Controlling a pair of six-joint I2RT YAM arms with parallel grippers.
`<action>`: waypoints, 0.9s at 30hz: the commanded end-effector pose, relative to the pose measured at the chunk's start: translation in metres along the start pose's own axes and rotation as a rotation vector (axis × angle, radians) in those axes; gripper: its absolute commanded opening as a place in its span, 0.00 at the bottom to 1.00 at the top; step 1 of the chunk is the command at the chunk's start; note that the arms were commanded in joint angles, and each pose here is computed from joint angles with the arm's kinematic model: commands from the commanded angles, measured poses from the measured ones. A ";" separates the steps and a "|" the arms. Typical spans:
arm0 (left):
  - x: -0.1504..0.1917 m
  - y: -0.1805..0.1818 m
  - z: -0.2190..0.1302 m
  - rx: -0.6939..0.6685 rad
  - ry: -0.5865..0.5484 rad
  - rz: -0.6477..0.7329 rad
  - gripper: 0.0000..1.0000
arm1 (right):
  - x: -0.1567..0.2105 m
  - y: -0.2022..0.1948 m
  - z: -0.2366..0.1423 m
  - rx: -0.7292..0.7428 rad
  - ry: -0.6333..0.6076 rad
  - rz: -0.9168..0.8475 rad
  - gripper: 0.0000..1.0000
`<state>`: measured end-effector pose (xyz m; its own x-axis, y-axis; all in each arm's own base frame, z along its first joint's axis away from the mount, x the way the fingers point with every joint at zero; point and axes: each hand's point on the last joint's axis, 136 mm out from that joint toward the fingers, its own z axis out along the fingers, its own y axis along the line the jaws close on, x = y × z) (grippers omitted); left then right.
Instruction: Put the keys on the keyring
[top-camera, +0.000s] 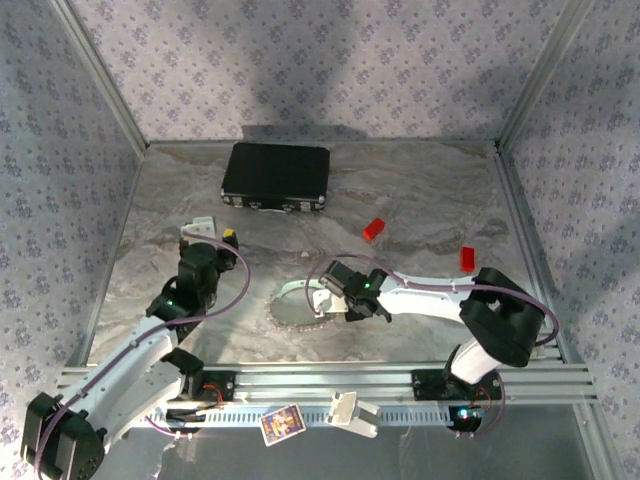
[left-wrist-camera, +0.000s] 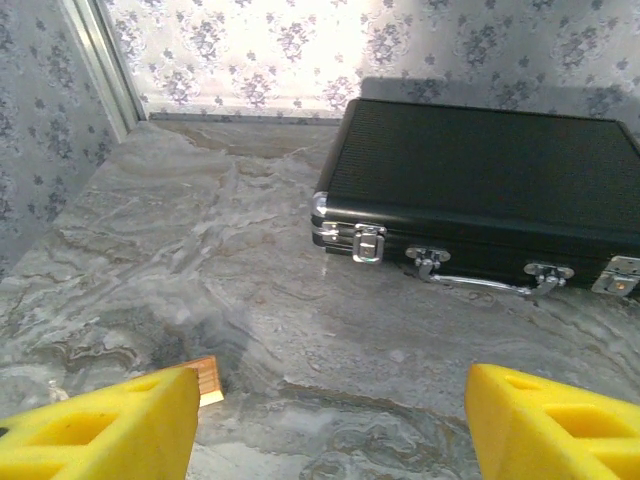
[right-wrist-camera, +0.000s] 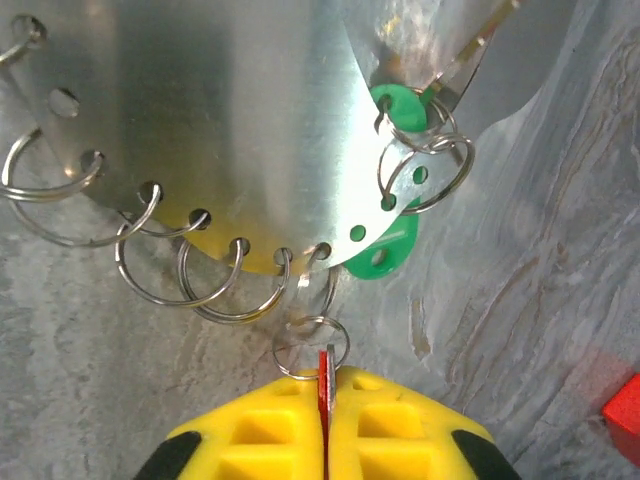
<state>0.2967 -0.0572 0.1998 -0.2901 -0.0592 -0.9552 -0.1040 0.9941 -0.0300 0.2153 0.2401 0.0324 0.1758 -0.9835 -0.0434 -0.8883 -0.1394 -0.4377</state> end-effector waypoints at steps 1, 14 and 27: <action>-0.001 0.006 0.002 -0.017 -0.016 0.009 0.71 | 0.028 0.018 0.003 -0.068 0.120 -0.054 0.19; 0.015 0.038 0.025 -0.064 -0.007 0.079 0.98 | 0.066 -0.108 -0.072 0.177 -0.485 0.958 0.43; 0.050 0.055 0.074 -0.001 -0.031 0.072 0.98 | 0.261 -0.138 -0.042 0.826 -0.414 1.490 0.53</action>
<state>0.3329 0.0089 0.1072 -0.3902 0.0078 -0.9207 -0.1413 0.9876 0.0683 0.3501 0.0026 0.1020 -0.4437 -0.1574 -0.8823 -0.0086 0.9852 -0.1714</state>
